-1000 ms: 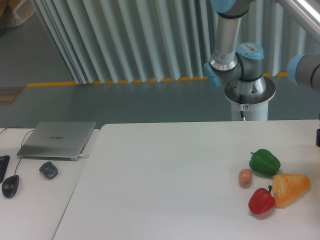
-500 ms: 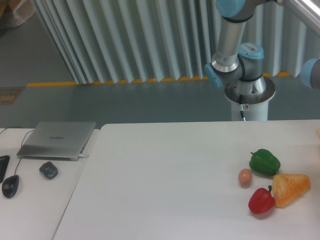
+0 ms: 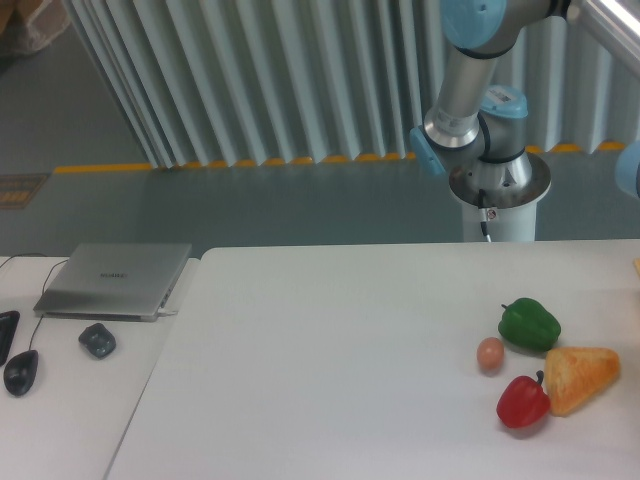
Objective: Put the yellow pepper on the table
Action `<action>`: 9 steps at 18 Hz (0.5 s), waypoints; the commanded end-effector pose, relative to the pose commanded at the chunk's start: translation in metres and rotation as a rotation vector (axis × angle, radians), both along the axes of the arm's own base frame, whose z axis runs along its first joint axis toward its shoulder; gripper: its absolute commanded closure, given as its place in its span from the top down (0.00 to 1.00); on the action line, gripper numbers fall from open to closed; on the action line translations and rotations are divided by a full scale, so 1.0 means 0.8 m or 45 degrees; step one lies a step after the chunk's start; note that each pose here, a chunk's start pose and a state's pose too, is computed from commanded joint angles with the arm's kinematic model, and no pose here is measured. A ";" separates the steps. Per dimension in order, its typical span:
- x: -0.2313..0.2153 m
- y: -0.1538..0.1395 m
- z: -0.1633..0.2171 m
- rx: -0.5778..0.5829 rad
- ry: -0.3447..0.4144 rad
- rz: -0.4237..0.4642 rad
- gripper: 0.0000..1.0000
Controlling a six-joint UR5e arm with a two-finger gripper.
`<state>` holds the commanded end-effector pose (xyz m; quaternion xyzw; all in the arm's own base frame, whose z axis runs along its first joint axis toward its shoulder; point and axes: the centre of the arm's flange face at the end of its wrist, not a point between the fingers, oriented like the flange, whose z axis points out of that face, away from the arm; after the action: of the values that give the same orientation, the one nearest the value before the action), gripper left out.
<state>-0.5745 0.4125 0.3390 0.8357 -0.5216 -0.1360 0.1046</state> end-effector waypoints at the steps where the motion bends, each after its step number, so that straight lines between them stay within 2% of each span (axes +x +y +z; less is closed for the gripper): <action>1: -0.002 0.001 -0.005 -0.004 -0.004 0.002 1.00; 9: -0.004 -0.002 -0.026 -0.036 -0.027 0.002 1.00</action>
<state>-0.5774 0.4111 0.3183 0.8359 -0.5240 -0.1197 0.1109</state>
